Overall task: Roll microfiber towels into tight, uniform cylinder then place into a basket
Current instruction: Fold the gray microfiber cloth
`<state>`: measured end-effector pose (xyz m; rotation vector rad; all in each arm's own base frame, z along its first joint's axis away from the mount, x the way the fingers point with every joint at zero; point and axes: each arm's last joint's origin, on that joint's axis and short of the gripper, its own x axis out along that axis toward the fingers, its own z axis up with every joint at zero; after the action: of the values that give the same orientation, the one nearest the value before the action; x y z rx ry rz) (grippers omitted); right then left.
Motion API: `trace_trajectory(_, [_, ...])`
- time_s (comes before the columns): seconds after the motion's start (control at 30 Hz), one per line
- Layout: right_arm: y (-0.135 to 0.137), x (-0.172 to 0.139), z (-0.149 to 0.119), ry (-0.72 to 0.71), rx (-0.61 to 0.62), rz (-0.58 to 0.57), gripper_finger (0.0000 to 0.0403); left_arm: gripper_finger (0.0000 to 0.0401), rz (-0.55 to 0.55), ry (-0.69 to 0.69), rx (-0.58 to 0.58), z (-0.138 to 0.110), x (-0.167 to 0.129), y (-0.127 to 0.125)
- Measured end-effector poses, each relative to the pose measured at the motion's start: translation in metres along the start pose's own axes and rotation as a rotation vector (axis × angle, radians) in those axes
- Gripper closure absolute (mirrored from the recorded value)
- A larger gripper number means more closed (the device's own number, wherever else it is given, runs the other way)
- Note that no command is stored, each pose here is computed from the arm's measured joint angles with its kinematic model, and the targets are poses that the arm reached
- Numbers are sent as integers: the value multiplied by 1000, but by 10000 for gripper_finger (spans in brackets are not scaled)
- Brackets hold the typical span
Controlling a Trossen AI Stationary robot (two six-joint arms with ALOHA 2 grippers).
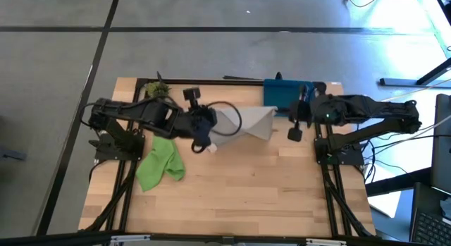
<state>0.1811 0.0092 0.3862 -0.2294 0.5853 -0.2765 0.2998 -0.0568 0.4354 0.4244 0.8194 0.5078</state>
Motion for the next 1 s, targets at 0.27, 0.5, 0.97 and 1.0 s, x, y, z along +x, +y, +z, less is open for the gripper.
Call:
trace_trajectory(0.27, [23, -9, -3, 6, -13, 111, 402, 401, -81, -31, -35, -2, -16, -33])
trace_trajectory(0.5, [42, -4, -16, 45, -2, 167, 402, 401, -106, 8, -59, -16, -13, -64])
trace_trajectory(0.97, [81, 9, -59, 206, 32, 318, 401, 401, -223, -48, -123, -33, -13, -122])
trace_trajectory(1.0, [82, 9, -59, 203, 28, 321, 401, 401, -225, -55, -127, -33, -14, -124])
